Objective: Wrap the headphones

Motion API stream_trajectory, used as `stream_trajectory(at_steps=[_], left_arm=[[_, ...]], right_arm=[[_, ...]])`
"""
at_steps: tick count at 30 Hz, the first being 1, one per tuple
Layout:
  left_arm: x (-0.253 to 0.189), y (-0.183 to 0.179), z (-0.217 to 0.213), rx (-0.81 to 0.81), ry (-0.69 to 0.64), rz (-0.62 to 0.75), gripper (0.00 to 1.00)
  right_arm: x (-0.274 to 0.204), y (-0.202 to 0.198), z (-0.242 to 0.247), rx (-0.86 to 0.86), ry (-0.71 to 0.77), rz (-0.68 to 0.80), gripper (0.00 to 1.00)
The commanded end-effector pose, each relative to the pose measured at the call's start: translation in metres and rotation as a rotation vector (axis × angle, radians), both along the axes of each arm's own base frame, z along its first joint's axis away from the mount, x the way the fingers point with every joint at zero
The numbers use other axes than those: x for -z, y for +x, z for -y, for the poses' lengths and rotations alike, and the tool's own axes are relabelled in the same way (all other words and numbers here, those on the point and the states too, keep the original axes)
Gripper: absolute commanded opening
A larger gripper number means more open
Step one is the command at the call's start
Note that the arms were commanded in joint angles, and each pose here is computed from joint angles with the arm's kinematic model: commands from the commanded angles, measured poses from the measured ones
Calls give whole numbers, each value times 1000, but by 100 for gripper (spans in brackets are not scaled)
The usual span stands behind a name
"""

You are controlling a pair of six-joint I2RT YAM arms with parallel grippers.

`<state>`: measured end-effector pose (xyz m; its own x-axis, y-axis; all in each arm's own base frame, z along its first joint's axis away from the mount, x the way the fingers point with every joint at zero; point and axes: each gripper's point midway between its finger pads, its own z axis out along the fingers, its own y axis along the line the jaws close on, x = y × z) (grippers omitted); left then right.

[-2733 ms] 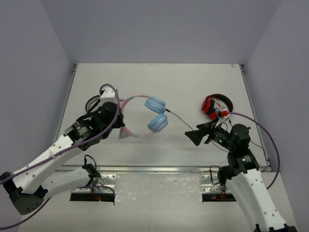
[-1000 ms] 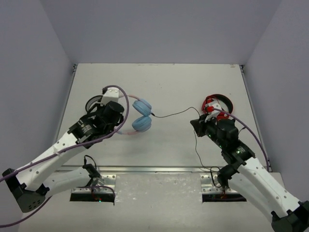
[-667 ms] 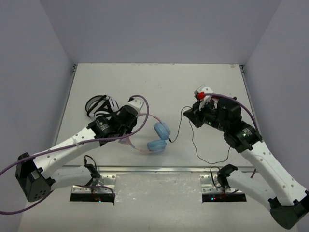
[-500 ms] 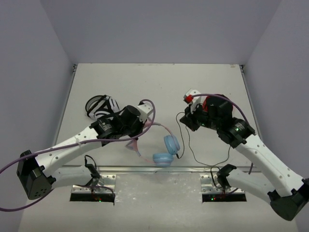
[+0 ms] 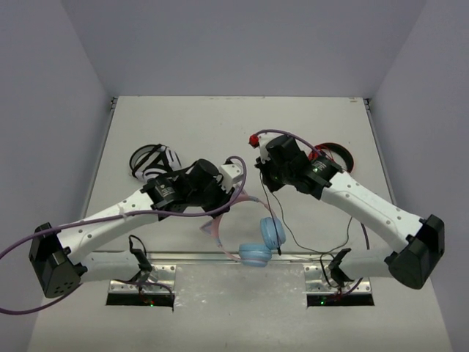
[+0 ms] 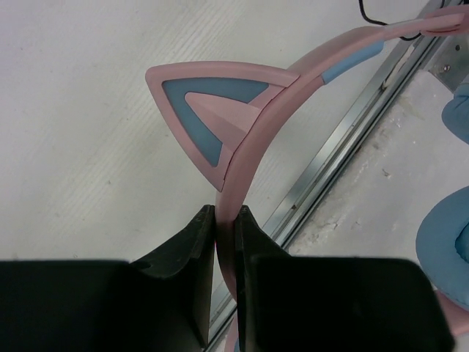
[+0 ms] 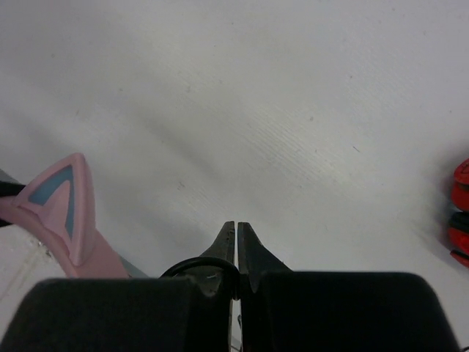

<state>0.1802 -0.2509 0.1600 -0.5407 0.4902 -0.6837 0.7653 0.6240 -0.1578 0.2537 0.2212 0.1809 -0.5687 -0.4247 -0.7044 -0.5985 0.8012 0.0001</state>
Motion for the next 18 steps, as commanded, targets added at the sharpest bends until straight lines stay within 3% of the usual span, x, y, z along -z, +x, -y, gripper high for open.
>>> stream_trajectory(at_steps=[1, 7, 18], left_arm=[[-56, -8, 31, 115, -202, 79, 0], [-66, -14, 27, 128, -226, 99, 0], [-63, 16, 13, -37, -145, 162, 0]], right_arm=[[-6, 21, 4, 151, -35, 17, 1], [16, 20, -2, 170, -42, -49, 1], [32, 4, -28, 140, 24, -117, 1]])
